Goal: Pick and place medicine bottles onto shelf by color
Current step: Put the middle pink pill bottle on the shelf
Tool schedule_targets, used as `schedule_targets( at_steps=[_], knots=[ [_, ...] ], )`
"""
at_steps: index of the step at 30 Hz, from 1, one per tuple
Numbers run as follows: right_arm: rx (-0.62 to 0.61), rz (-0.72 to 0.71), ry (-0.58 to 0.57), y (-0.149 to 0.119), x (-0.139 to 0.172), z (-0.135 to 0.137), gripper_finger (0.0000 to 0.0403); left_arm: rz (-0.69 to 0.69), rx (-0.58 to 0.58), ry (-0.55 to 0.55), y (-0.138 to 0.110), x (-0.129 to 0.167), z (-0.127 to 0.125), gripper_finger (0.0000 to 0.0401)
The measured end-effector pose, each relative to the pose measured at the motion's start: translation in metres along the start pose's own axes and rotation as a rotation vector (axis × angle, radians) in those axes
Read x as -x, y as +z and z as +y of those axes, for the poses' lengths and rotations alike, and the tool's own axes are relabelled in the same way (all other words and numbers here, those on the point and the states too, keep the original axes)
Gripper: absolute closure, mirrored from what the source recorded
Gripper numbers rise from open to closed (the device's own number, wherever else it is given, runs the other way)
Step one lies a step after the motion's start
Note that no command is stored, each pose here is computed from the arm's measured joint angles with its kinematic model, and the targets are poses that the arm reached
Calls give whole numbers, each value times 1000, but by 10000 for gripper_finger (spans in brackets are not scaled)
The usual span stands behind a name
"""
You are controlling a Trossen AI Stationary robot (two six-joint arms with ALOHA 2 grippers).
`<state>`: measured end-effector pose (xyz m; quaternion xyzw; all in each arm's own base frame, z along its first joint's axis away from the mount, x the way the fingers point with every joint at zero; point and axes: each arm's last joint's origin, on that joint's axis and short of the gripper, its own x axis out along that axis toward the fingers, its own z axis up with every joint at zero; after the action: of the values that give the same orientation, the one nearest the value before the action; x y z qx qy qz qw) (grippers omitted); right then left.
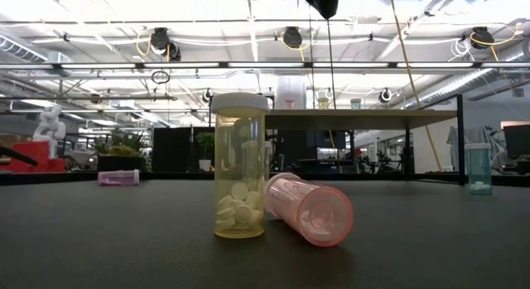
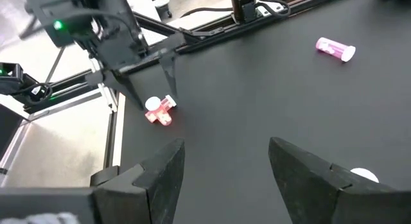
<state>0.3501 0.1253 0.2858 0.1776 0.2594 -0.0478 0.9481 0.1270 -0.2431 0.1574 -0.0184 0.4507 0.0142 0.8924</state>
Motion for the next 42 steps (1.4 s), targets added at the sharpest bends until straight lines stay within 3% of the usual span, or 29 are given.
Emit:
schedule_targets(
  at_steps=[6, 16, 22, 29, 33, 36, 42],
  knots=[
    [0, 0, 0, 0, 0, 0, 184, 3, -39, 16, -8, -17, -7, 82],
    [-1, 1, 3, 0, 0, 0, 184, -27, -24, 19, -6, -18, -8, 237],
    [-1, 1, 4, 0, 0, 0, 184, -57, -18, 40, -1, -21, -6, 296],
    [-19, -19, 17, 2, 0, 1, 184, -136, -49, 45, 21, -32, -3, 298],
    [5, -47, 63, 6, 0, 4, 184, -105, -121, 17, 37, -34, 5, 292],
    [55, -53, 66, 6, 0, 5, 184, -100, -117, 29, 53, -31, 19, 291],
    [159, -74, 71, 8, 0, 5, 184, -218, -89, 35, 102, -10, 58, 291]
  ],
)
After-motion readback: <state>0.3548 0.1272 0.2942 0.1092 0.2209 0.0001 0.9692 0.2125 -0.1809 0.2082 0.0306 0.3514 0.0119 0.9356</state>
